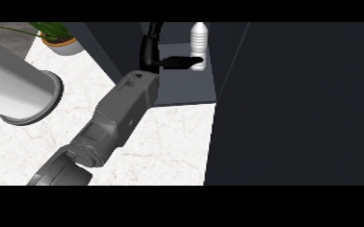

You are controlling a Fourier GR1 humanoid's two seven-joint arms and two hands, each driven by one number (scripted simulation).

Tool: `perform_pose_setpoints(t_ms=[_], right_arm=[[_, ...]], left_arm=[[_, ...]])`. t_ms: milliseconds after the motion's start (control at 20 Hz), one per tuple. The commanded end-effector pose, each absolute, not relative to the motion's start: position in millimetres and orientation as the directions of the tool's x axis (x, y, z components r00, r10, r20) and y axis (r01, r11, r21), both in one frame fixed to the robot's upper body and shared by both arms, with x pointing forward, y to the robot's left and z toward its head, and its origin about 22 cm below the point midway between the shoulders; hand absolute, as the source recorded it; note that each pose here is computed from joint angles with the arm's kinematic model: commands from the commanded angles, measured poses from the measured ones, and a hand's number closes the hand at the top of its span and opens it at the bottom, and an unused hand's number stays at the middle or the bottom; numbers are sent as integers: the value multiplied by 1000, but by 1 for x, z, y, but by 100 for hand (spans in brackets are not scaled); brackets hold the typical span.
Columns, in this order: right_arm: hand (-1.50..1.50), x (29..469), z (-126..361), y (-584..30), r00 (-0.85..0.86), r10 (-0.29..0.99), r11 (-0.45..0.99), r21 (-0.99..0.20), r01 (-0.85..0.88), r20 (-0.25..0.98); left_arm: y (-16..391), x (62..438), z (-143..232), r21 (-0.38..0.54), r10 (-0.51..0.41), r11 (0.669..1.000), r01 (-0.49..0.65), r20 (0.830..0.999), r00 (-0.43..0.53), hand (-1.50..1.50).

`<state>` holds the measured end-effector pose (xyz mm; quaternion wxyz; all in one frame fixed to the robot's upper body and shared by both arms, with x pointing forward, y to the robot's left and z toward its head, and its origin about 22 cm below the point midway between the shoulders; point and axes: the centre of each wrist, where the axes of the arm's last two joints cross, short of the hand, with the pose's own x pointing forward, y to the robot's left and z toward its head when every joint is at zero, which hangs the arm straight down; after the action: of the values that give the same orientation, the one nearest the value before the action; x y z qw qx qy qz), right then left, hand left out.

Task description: Pick up the bottled water, place it into the cabinet and close the cabinet

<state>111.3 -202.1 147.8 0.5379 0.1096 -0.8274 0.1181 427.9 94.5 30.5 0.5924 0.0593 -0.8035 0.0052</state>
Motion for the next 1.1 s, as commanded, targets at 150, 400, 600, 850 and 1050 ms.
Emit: perform_pose_setpoints(t_ms=[150, 400, 600, 850, 1050], right_arm=[[-150, 115, 153, -205, -389, -82, 945, -53, -323, 917], [-150, 98, 159, -203, -392, -56, 953, -67, -294, 918], [-150, 100, 165, -203, -405, -55, 956, -68, -284, 913], [-150, 103, 160, -209, -394, -47, 951, -80, -299, 918], [-150, 97, 171, -209, -430, 40, 936, -185, -301, 902]], left_arm=[[79, 432, 55, -78, 112, 990, 116, 938, -327, -150], [76, 424, 52, -170, 207, 976, 138, 926, -316, -150], [72, 405, 43, -198, 246, 963, 183, 923, -295, -150], [70, 373, 30, -228, 274, 952, 202, 930, -245, 150], [91, 344, 14, -241, 289, 948, 206, 925, -245, 150]])
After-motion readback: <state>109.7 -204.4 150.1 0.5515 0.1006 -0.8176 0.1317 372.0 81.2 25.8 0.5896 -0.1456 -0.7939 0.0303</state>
